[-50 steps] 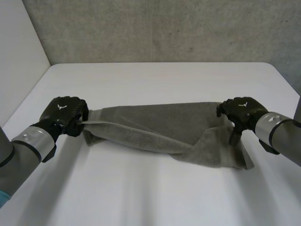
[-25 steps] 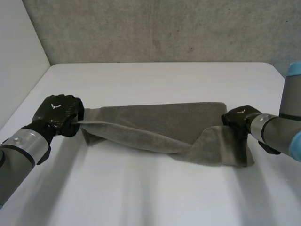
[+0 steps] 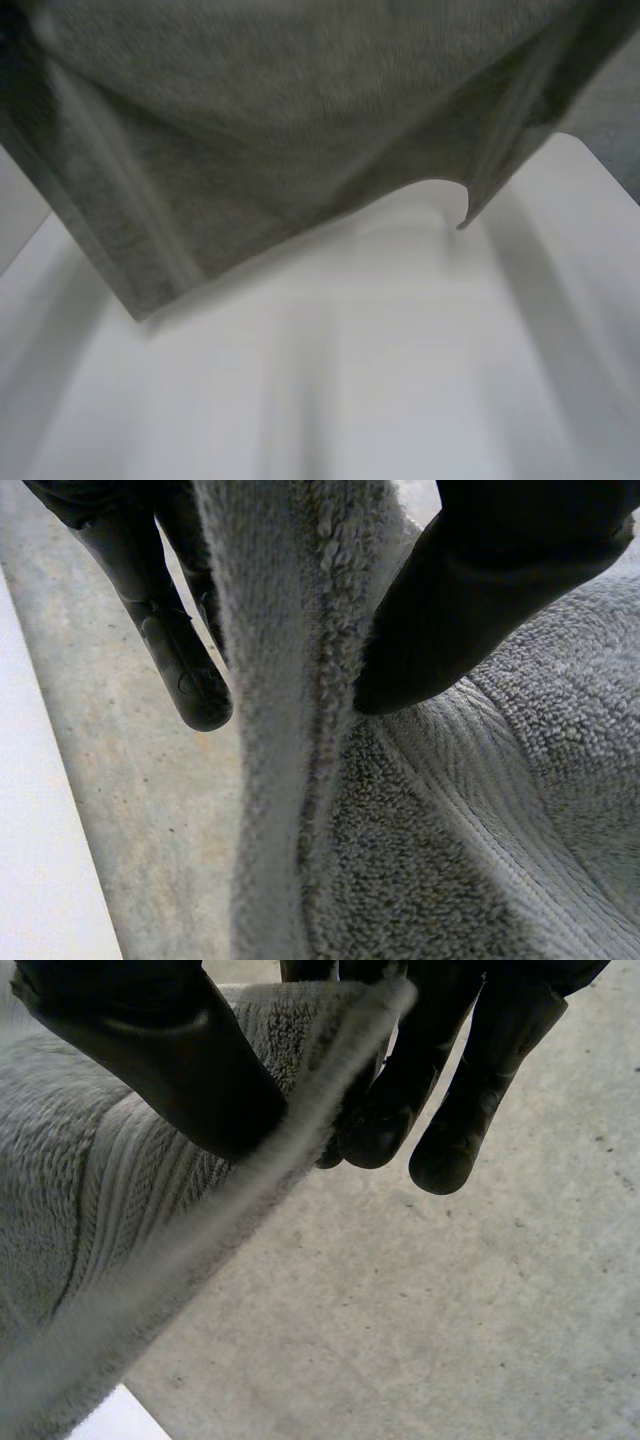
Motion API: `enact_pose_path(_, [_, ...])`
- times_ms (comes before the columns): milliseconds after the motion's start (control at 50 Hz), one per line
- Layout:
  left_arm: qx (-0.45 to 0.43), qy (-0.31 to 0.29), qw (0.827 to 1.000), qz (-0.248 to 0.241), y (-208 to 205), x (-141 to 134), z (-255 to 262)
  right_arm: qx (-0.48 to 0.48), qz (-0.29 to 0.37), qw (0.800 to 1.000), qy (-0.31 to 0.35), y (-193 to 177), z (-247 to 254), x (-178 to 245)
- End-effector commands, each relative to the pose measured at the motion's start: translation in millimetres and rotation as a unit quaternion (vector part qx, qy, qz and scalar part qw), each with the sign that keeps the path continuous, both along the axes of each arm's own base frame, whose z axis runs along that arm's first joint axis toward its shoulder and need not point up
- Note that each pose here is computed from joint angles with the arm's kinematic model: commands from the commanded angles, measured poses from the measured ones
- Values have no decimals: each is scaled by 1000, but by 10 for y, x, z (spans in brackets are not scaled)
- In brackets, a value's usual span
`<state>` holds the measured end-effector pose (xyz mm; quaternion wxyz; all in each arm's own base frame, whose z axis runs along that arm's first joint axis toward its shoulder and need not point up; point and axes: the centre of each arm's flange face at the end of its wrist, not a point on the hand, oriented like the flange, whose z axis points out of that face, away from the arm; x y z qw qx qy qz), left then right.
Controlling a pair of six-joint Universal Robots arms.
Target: Fold the towel.
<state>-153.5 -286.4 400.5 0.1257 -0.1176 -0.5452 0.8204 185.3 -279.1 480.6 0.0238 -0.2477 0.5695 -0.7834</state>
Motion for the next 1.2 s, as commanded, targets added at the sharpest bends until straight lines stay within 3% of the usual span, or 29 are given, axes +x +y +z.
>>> enact_pose_path(20, [54, 9, 998, -39, -194, 119, -62, 61, 23, 997, 34, -237, -246, 34])
enact_pose_path(140, [135, 26, 989, -54, -614, 135, -528, 72, 20, 994, 80, -451, -492, 90])
enact_pose_path(220, [169, 31, 983, -61, -854, 108, -790, 83, 43, 987, 133, -699, -889, 361])
enact_pose_path(360, [197, 25, 974, -106, -1264, -297, -1088, 71, 55, 981, 172, -995, -1371, 741])
enact_pose_path(440, [157, 27, 982, -100, -1386, -400, -911, 3, 8, 988, 152, -1287, -1375, 811])
enact_pose_path(480, [90, 36, 992, -83, -1460, -416, -522, -39, -14, 990, 134, -1349, -1221, 797])
enact_pose_path(520, [49, 41, 995, -78, -1456, -440, -289, -133, -49, 987, 74, -1346, -752, 749])
enact_pose_path(540, [49, 41, 995, -78, -1456, -440, -287, -134, -49, 987, 74, -1346, -750, 749])
enact_pose_path(580, [-45, 48, 994, -82, -1351, -532, 225, -171, -54, 983, 38, -1300, -524, 716])
enact_pose_path(600, [-45, 48, 994, -82, -1350, -533, 227, -202, -47, 978, -1, -1207, -289, 689])
enact_pose_path(680, [-117, 53, 988, -91, -1209, -575, 565, -206, -24, 977, -42, -1075, -98, 665])
enact_pose_path(740, [-103, 51, 989, -88, -1258, -527, 440, -163, 2, 986, -30, -1121, -286, 715])
enact_pose_path(800, [-45, 45, 994, -88, -1346, -516, 17, -93, 29, 995, 0, -1211, -648, 756])
enact_pose_path(860, [47, 28, 993, -101, -1427, -406, -762, 40, 65, 995, 56, -1287, -1379, 777])
enact_pose_path(880, [47, 28, 993, -101, -1427, -405, -765, 41, 65, 995, 57, -1287, -1382, 777])
enact_pose_path(920, [75, 20, 991, -114, -1404, -386, -1034, 127, 77, 984, 97, -1306, -1926, 672])
enact_pose_path(1020, [143, -1, 974, -175, -1145, -457, -1878, 193, 103, 963, 159, -1188, -2525, 590])
enact_pose_path(1200, [170, -18, 969, -176, -900, -346, -2280, 244, 123, 941, 199, -922, -2872, 411])
